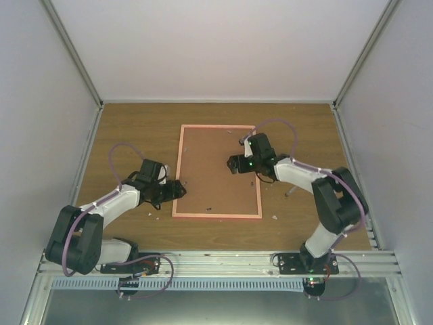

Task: Take the photo out of the frame

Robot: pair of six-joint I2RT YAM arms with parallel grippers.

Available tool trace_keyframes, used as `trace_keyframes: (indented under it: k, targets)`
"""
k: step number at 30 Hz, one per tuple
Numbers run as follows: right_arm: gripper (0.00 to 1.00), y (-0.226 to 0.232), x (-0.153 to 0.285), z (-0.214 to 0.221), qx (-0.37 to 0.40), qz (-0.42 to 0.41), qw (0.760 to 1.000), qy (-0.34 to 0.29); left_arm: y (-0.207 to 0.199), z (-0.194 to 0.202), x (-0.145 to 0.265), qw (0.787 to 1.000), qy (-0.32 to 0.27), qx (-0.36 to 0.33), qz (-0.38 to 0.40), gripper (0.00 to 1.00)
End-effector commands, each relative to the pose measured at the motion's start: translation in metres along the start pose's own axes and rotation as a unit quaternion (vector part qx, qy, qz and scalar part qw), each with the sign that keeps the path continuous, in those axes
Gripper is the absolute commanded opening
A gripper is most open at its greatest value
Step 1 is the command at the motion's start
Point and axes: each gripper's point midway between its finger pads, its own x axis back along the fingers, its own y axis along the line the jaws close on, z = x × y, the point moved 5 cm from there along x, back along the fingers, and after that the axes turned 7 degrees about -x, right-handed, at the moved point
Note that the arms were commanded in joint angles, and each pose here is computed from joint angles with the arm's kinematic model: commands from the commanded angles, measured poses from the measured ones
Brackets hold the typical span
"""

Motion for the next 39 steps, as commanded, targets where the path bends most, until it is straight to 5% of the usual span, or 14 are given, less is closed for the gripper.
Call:
trace_keyframes:
  k: [1, 8, 23, 39]
  targets:
    - [0.91, 0.022, 0.030, 0.027, 0.064, -0.009, 0.998, -0.007, 0.007, 0.012, -0.001, 0.999, 0.006, -0.006, -0.045, 0.78]
    - [0.96, 0.053, 0.069, 0.068, 0.144, -0.024, 0.989, -0.038, 0.008, 0.014, -0.008, 0.998, 0.003, -0.016, -0.063, 0.62]
    - [1.00, 0.108, 0.095, 0.132, 0.317, 0.005, 0.943, -0.101, -0.006, 0.010, -0.013, 0.997, -0.007, -0.042, -0.063, 0.08]
    - [1.00, 0.138, 0.068, 0.215, 0.500, 0.125, 0.855, -0.062, -0.014, -0.001, -0.004, 0.997, -0.030, -0.047, -0.058, 0.04]
